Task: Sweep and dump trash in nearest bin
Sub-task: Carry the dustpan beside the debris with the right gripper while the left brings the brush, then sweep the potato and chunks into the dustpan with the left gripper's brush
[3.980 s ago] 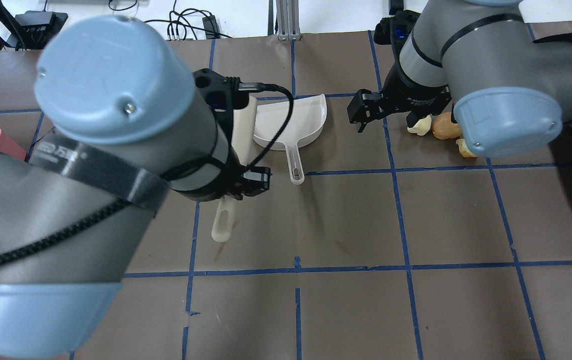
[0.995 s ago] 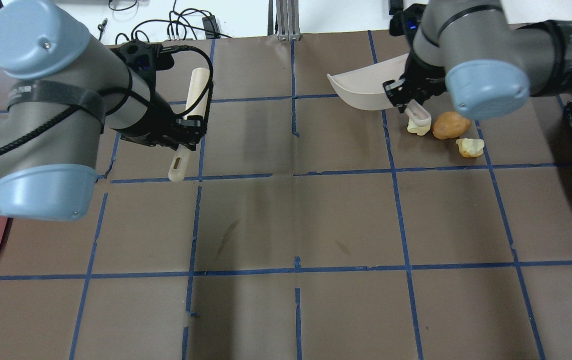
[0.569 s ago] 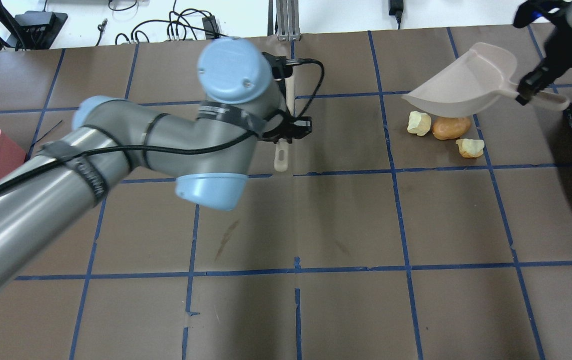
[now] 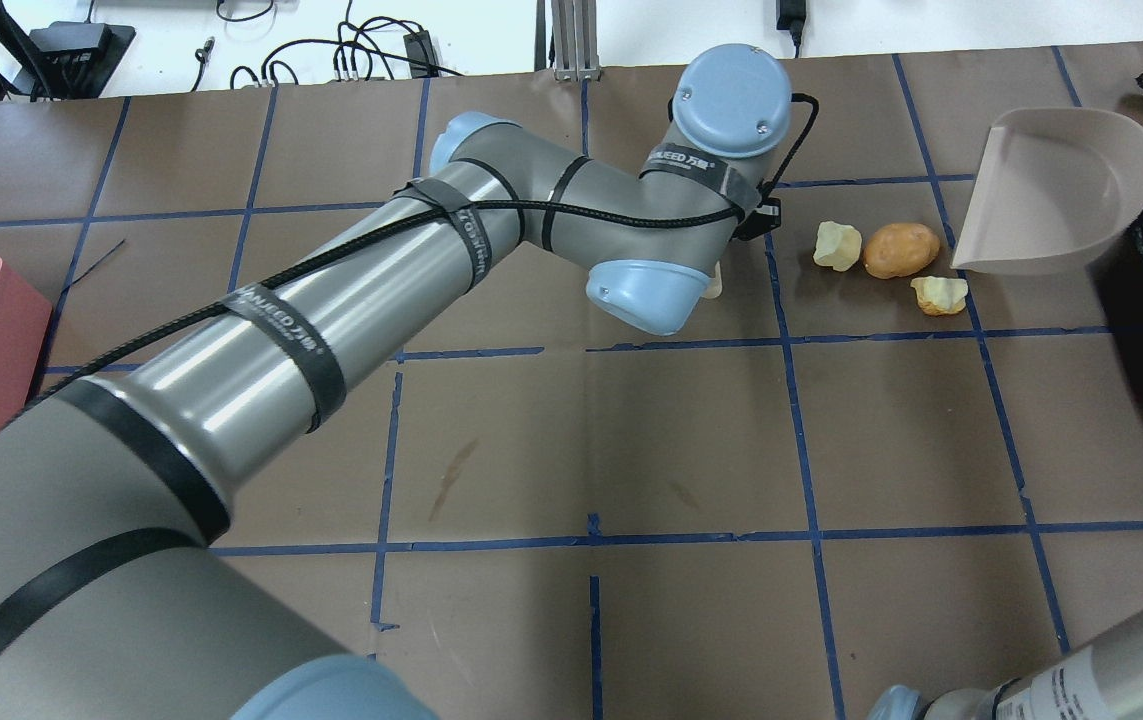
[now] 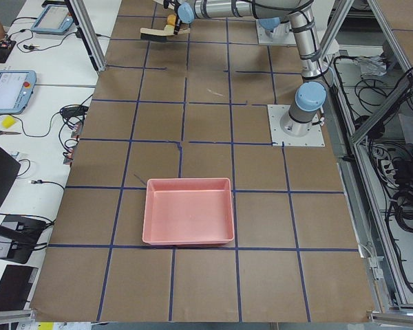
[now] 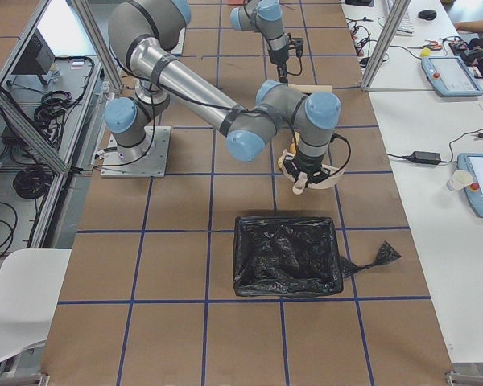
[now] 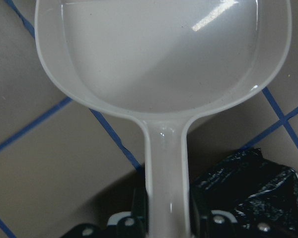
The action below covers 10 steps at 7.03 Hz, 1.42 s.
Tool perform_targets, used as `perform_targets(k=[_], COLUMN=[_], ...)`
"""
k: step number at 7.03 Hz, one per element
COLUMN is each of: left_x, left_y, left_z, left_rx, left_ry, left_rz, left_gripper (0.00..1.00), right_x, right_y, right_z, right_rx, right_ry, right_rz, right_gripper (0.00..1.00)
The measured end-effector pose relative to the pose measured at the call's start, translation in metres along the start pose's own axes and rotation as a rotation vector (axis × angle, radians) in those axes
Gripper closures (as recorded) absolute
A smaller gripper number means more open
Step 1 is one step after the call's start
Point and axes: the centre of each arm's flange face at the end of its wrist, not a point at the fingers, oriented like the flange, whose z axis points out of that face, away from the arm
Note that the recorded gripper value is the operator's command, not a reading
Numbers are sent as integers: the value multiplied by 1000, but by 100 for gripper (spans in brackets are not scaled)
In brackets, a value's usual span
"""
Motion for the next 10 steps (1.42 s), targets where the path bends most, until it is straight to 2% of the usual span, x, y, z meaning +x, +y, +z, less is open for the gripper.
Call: perform_targets(k=[2, 3, 4, 5, 7, 10], left_x=[51, 71, 87, 101, 112, 121], left_y=[16, 31, 47, 62, 75, 73], left_z=[32, 44, 46, 43, 40, 31], left_rx=[-26, -63, -103, -124, -137, -132], left_ry=[13, 0, -20, -28, -30, -1], left_rz=[5, 13, 33, 55, 71, 74], left_gripper=[100, 100, 100, 100, 100, 100], right_x=[21, 25, 28, 32, 38, 36], right_y=[17, 19, 20, 19, 14, 10], right_z=[15, 17, 23, 36, 71, 90], right_rx=[25, 33, 42, 57, 81, 90], right_ry=[-60, -68, -71, -76, -93, -105], right_rz=[-291, -402, -466, -473, -420, -391], right_gripper=[100, 100, 100, 100, 100, 100])
